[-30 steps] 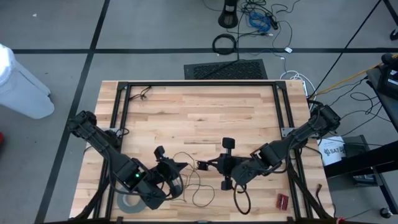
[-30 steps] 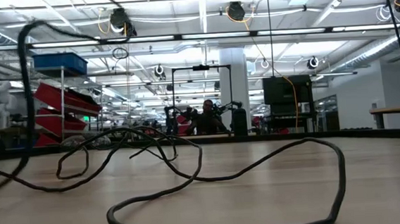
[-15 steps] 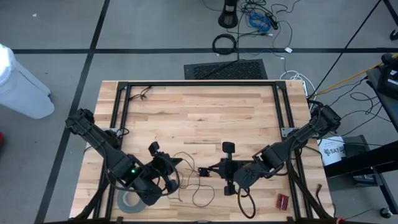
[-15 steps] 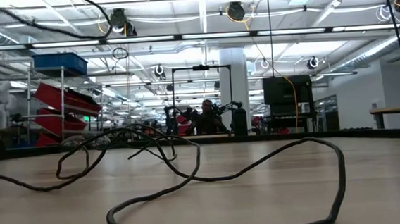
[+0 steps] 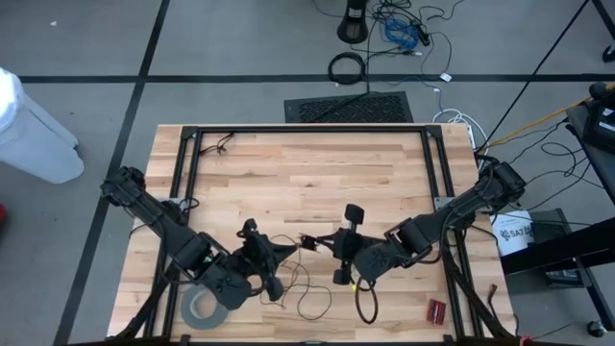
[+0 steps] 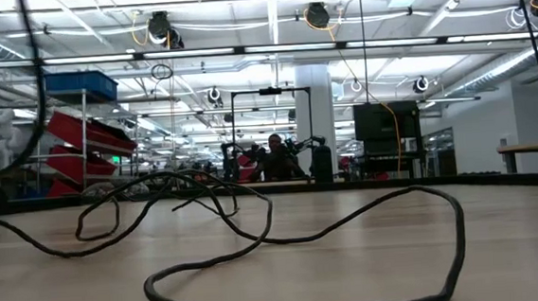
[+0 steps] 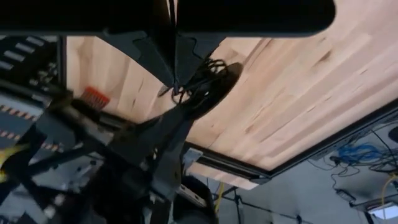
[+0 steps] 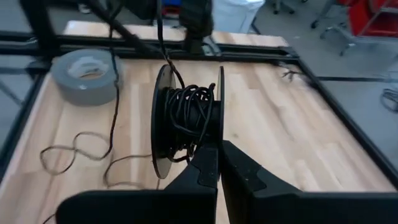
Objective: Coil cords
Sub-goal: Coil the black wire onto the spool
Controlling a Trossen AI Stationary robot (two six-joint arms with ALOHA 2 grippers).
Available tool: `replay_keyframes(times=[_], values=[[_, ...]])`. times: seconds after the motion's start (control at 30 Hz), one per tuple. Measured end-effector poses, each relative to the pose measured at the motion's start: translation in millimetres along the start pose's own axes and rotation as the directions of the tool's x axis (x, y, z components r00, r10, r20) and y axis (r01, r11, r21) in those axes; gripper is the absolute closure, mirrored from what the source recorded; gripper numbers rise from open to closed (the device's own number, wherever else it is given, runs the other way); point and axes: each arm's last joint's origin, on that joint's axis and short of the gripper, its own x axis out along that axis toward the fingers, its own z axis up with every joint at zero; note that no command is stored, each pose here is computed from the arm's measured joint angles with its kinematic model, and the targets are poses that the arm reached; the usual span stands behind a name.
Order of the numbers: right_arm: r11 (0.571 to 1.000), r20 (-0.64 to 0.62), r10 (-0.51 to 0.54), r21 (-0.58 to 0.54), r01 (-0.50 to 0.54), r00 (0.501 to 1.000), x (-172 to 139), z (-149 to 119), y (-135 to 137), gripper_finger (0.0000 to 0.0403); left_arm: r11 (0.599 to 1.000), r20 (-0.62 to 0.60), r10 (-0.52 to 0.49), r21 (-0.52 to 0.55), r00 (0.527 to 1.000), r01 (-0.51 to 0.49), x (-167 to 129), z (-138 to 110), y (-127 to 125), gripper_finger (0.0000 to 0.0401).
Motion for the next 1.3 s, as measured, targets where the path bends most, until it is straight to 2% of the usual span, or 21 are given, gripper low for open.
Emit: replay_keyframes(times=[0.23, 0.5, 0.77, 0.97, 1.3], values=[[0.996, 0.011, -0.091, 0.010, 0.091, 0.996, 7, 0, -6, 0.0403, 0.999, 0.017, 0.028, -0.046, 0.999, -0.027, 11, 7, 6, 0.0399], [0.993, 0.017, -0.118, 0.020, 0.117, 0.993, 8, 0, -6, 0.0403, 0.995, 0.053, 0.030, -0.099, 0.998, -0.024, 19, 14, 7, 0.0399], [0.992, 0.034, -0.125, 0.029, 0.124, 0.992, 8, 2, -6, 0.0403, 0.997, 0.055, 0.023, -0.081, 0.998, -0.018, 32, 5, -3, 0.0399], [0.980, 0.047, -0.198, 0.030, 0.197, 0.979, 10, 2, -11, 0.0403, 0.997, 0.048, 0.029, -0.069, 0.998, -0.025, 41, -4, -8, 0.0398], [0.973, 0.051, -0.228, 0.034, 0.227, 0.972, 17, 6, -20, 0.0403, 0.998, 0.046, 0.027, -0.066, 0.999, -0.024, 42, -5, -9, 0.0351]])
